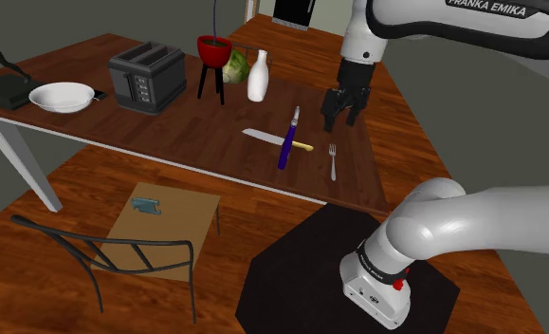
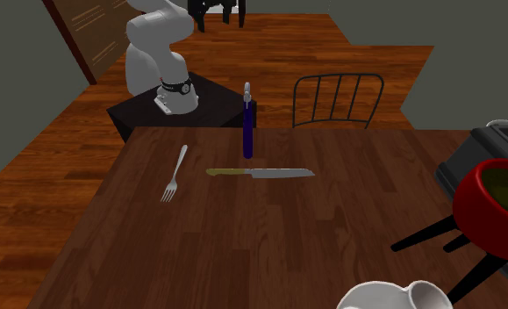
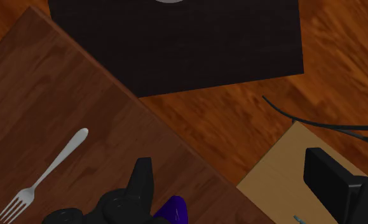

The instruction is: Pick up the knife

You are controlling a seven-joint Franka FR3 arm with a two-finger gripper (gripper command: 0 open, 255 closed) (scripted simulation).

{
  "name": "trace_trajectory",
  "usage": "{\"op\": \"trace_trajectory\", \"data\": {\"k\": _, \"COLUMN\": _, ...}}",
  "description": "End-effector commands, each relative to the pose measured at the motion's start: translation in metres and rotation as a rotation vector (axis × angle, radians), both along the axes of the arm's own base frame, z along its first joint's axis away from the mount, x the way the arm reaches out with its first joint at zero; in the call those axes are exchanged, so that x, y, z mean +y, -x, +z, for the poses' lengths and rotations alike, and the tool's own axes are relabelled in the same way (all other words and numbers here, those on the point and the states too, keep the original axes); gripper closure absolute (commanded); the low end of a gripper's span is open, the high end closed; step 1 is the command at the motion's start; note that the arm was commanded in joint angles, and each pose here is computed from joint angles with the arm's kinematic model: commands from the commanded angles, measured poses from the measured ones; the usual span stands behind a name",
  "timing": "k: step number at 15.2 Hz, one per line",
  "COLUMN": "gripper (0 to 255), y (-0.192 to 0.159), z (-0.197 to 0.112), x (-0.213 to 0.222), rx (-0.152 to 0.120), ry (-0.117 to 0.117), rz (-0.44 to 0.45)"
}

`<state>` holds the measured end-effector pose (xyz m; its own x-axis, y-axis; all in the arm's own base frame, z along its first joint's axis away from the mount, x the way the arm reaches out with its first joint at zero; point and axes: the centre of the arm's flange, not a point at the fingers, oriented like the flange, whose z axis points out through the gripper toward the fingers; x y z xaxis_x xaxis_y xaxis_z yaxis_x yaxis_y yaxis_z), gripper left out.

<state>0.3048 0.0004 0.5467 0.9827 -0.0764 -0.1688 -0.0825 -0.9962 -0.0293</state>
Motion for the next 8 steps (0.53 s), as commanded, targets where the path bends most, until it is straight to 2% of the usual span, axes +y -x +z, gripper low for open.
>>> {"op": "trace_trajectory", "data": {"k": 1, "gripper": 0, "y": 0.000, "z": 0.000, "x": 0.000, "rx": 0.000, "ry": 0.000, "rz": 0.000}}
{"op": "trace_trajectory", "data": {"k": 8, "gripper": 0, "y": -0.039, "z": -0.061, "x": -0.047, "rx": -0.059, "ry": -0.005, "rz": 0.156}}
